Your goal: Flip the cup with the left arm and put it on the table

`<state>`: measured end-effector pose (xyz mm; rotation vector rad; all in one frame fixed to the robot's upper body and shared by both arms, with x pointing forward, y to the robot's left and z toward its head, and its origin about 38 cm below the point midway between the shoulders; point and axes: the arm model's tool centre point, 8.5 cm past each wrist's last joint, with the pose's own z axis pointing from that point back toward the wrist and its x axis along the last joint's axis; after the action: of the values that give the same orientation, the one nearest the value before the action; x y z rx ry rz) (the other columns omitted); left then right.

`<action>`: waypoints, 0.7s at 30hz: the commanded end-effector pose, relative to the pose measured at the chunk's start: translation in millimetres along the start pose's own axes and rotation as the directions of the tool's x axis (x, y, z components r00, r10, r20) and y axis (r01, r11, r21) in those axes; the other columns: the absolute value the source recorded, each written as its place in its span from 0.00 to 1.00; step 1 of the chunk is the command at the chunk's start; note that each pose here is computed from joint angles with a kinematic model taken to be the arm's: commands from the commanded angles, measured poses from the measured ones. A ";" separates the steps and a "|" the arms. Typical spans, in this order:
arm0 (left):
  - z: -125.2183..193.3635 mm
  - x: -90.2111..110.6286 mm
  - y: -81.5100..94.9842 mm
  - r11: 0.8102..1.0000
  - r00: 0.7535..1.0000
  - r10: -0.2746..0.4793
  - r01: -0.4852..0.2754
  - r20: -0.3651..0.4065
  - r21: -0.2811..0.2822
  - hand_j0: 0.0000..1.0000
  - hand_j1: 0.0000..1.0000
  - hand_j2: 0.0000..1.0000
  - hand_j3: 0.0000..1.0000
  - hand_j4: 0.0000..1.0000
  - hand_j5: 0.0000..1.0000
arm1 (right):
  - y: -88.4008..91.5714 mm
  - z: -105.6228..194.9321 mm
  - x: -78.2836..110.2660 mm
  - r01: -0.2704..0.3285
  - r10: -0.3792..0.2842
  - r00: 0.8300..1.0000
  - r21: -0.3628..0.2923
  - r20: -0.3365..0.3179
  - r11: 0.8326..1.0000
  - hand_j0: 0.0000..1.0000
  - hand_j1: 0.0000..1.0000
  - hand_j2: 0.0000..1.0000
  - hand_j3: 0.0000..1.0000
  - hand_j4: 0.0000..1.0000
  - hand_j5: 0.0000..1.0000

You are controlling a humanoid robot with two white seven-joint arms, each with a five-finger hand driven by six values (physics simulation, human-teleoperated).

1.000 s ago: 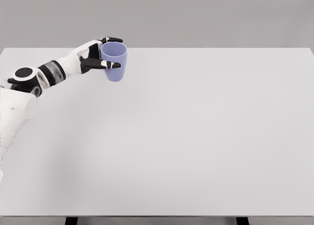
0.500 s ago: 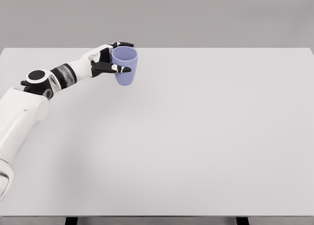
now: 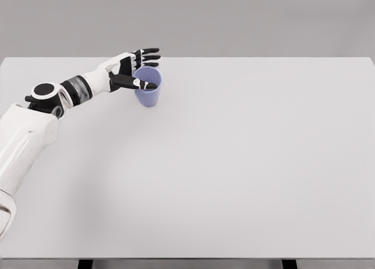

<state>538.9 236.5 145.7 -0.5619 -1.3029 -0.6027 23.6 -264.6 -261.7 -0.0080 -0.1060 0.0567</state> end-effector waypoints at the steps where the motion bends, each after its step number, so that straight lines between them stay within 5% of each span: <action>1: 0.9 2.9 1.1 1.000 1.000 0.001 -0.001 0.009 0.001 1.00 1.00 1.00 1.00 1.00 1.00 | 0.0 0.0 0.0 0.000 0.000 1.000 0.000 0.000 1.000 1.00 1.00 1.00 1.00 1.00 1.00; 9: 16.5 21.6 19.0 0.999 0.999 -0.023 0.021 0.038 0.035 1.00 1.00 1.00 1.00 1.00 1.00 | 0.0 0.0 0.0 0.000 0.000 1.000 0.000 0.000 1.000 1.00 1.00 1.00 1.00 1.00 1.00; 15: 13.9 64.9 23.2 0.996 0.992 -0.086 0.083 0.093 0.032 1.00 1.00 1.00 1.00 1.00 1.00 | 0.0 0.0 0.0 0.000 0.000 1.000 0.000 0.000 1.000 1.00 1.00 1.00 1.00 1.00 1.00; 18: 43.5 95.1 34.1 0.978 0.970 -0.208 0.203 0.130 0.050 1.00 1.00 1.00 1.00 1.00 1.00 | 0.0 0.0 0.0 0.000 0.000 1.000 0.000 0.000 1.000 1.00 1.00 1.00 1.00 1.00 1.00; 20: 74.5 114.3 45.9 0.950 0.942 -0.310 0.302 0.127 0.080 1.00 1.00 1.00 1.00 1.00 1.00 | 0.0 0.0 0.0 0.000 0.000 1.000 0.000 0.000 1.000 1.00 1.00 1.00 1.00 1.00 1.00; 21: 103.9 123.0 62.1 0.898 0.900 -0.431 0.421 0.064 0.125 1.00 1.00 1.00 1.00 1.00 1.00 | 0.0 0.0 0.0 0.000 0.000 1.000 0.000 0.000 1.000 1.00 1.00 1.00 1.00 1.00 1.00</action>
<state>540.4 310.3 258.9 -0.3326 -1.5255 -0.7870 23.6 -264.6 -261.7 -0.0080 -0.1060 0.0567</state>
